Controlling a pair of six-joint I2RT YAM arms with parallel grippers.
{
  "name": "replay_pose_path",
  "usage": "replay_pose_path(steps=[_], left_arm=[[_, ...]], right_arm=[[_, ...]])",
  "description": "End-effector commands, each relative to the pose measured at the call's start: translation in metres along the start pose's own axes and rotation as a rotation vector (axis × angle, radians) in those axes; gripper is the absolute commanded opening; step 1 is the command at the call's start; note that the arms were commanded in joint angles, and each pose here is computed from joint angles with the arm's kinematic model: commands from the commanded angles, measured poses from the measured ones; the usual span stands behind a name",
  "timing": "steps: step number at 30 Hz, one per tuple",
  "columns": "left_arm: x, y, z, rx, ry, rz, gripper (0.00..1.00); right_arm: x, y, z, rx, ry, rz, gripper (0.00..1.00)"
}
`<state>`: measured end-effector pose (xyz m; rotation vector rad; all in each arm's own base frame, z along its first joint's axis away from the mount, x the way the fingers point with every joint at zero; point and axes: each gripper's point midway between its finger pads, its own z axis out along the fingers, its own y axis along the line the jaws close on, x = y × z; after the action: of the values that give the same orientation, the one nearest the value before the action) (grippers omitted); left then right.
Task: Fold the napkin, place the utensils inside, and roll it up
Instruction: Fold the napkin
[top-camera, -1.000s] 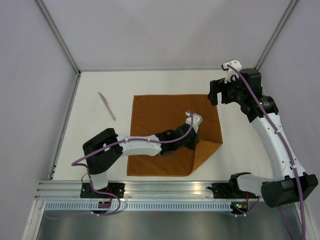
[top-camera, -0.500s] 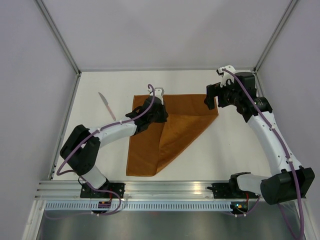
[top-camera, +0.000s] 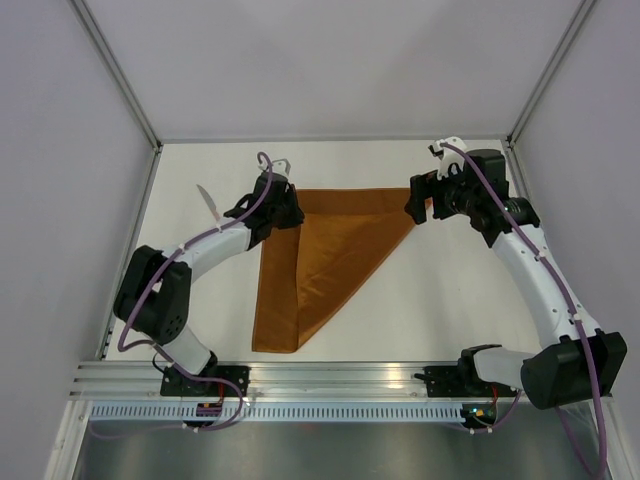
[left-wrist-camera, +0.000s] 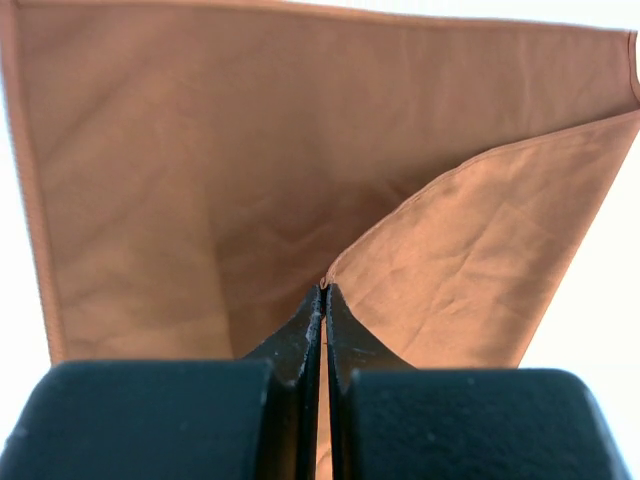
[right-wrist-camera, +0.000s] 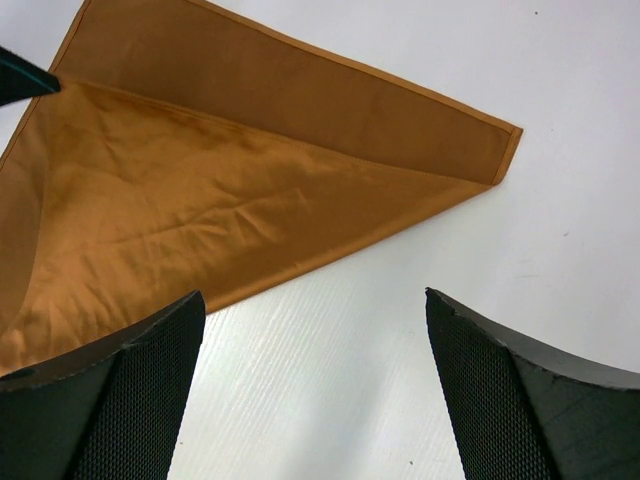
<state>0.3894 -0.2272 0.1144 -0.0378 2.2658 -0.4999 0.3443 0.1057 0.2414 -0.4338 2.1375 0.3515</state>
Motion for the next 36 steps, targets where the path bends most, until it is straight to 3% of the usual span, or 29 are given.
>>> replay_pose_path(steps=[1, 36], left_arm=[[-0.025, 0.001, 0.002, 0.023, -0.025, 0.027, 0.02], [-0.076, 0.076, 0.040, -0.066, 0.007, -0.010, 0.02]], right_arm=[[0.000, 0.004, 0.006, -0.028, -0.012, -0.003, 0.96], [0.022, 0.002, 0.018, -0.033, 0.043, 0.006, 0.96]])
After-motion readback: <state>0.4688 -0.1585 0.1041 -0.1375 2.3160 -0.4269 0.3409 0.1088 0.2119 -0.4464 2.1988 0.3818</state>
